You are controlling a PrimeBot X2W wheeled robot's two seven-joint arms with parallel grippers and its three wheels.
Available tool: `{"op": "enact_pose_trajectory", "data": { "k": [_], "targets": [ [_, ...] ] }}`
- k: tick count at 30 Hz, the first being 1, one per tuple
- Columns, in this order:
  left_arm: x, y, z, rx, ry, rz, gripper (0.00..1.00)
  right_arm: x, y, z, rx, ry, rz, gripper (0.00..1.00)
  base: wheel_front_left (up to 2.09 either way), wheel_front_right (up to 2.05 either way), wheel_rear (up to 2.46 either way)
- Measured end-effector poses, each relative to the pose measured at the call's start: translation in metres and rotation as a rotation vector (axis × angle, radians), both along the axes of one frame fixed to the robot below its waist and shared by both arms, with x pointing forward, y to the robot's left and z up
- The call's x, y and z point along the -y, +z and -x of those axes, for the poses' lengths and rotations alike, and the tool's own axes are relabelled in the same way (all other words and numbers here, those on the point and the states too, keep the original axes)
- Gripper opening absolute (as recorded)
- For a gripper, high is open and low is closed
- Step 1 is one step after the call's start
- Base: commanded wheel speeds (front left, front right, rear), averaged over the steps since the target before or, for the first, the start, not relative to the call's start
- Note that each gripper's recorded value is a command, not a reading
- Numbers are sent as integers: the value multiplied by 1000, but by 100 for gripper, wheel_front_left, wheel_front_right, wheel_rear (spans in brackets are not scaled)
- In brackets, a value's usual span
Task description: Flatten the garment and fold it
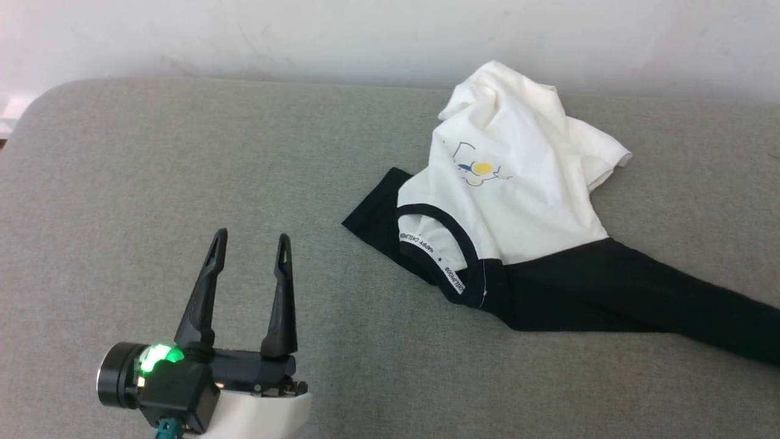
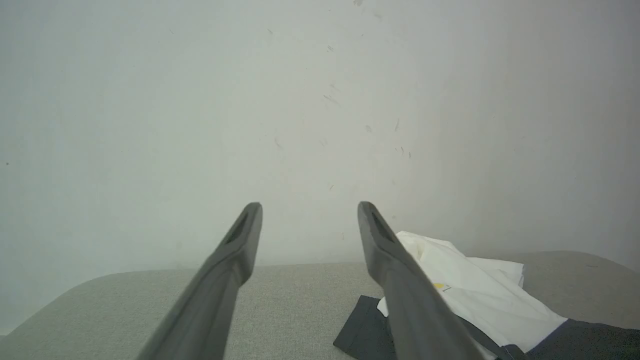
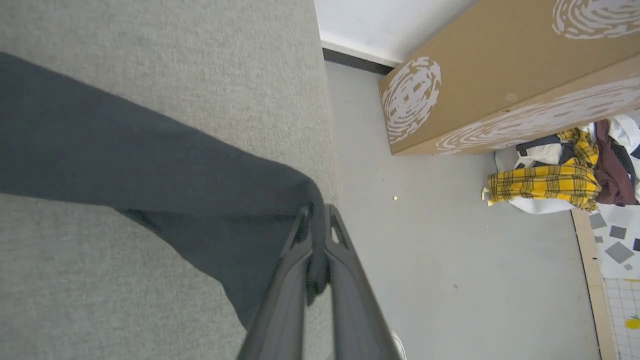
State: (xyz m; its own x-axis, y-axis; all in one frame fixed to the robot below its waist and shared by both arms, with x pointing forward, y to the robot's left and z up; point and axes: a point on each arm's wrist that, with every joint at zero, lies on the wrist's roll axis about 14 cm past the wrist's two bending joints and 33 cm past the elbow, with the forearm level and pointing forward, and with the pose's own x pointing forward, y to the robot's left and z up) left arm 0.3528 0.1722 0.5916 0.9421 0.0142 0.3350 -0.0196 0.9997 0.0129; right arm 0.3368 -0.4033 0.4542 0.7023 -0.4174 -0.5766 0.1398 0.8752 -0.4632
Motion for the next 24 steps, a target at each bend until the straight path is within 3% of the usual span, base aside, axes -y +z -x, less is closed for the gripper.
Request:
{"op": "enact_pose_trajectory", "data": {
  "k": [5, 6, 7, 8, 13, 17, 20, 24],
  "targets": [
    [-4, -1, 8, -6, 5, -10, 100, 0, -17, 10, -11, 0, 7, 0, 0, 0, 0],
    [-4, -2, 10, -8, 6, -11, 100, -1, -17, 9, 0, 5, 10, 34, 0, 0, 0],
    [-4, -2, 11, -7, 5, -11, 100, -3, -17, 7, 15, 12, 7, 74, 0, 0, 0],
    [-4, -1, 13, -6, 4, -11, 100, -7, -15, 3, 39, 20, -1, 100, 0, 0, 0],
    [-2, 3, 21, 8, -4, -9, 100, -27, 25, -31, 227, 101, -6, 100, 0, 0, 0],
    [1, 2, 21, 7, -15, -6, 100, -68, 64, -62, 376, 225, -47, 100, 0, 0, 0],
    [4, 0, 19, -1, -22, -2, 100, -114, 63, -77, 377, 329, -133, 100, 0, 0, 0],
    [4, -4, 16, -15, -22, 2, 100, -161, 32, -79, 240, 427, -229, 100, 0, 0, 0]
  ]
}}
